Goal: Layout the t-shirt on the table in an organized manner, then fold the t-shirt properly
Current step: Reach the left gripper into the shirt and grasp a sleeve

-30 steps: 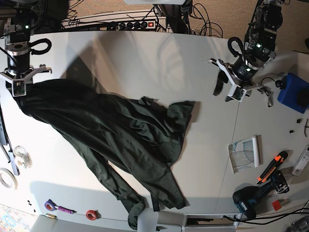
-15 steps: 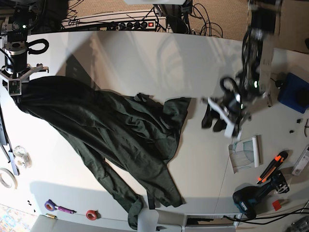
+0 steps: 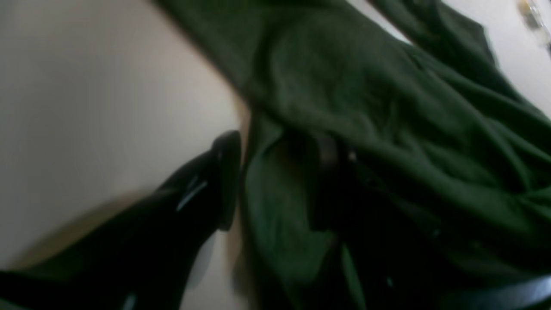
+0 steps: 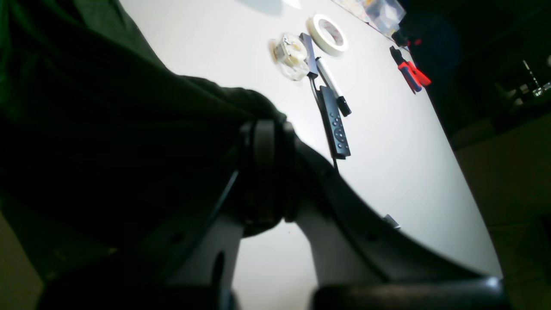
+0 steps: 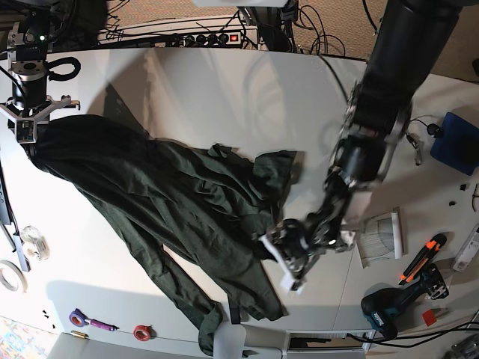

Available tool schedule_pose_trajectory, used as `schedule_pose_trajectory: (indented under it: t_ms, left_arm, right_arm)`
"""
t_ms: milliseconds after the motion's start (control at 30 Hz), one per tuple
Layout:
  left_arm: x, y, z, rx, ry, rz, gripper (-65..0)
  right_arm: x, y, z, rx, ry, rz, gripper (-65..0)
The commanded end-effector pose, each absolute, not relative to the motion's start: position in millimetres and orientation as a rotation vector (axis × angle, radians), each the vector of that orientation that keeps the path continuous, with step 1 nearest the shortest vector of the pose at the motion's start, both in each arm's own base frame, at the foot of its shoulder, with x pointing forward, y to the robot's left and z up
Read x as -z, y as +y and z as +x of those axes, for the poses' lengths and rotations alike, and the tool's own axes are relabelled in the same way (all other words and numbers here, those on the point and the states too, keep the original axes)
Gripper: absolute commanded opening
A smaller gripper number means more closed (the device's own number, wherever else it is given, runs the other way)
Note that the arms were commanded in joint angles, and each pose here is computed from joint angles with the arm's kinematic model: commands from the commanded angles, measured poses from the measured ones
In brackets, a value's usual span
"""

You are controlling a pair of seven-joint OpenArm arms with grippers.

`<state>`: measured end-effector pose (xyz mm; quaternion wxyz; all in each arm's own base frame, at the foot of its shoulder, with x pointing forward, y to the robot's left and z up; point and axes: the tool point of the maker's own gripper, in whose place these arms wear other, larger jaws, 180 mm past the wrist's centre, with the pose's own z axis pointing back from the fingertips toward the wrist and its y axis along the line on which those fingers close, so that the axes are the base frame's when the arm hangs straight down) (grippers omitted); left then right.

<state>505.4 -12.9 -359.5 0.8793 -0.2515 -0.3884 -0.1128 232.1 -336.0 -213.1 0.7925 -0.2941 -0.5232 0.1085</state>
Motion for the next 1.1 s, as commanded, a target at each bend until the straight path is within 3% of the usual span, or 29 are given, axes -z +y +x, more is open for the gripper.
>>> schedule_pose_trajectory:
  t_ms: [0, 233, 533, 1000, 1067]
  left_arm:
    - [335, -20, 523, 0.239, -0.874, -0.528, -39.0]
    - [337, -47, 526, 0.230, -0.895, -0.493, -39.0]
    - [332, -97, 508, 0.275, -0.877, -0.593, -39.0]
    - [353, -92, 497, 0.309, -0.837, -0.543, -40.6]
    - [359, -93, 492, 0.305, -0.828, -0.549, -45.1]
  right_arm:
    - [198, -336, 235, -0.247, -1.171, -0.662, -65.0]
    - [197, -336, 235, -0.249, -1.174, -0.662, -65.0]
    - [198, -336, 235, -0.249, -1.174, -0.661, -65.0]
    - [196, -335, 236, -0.254, -1.185, -0.660, -65.0]
    - [196, -335, 236, -0.254, -1.187, -0.660, -65.0]
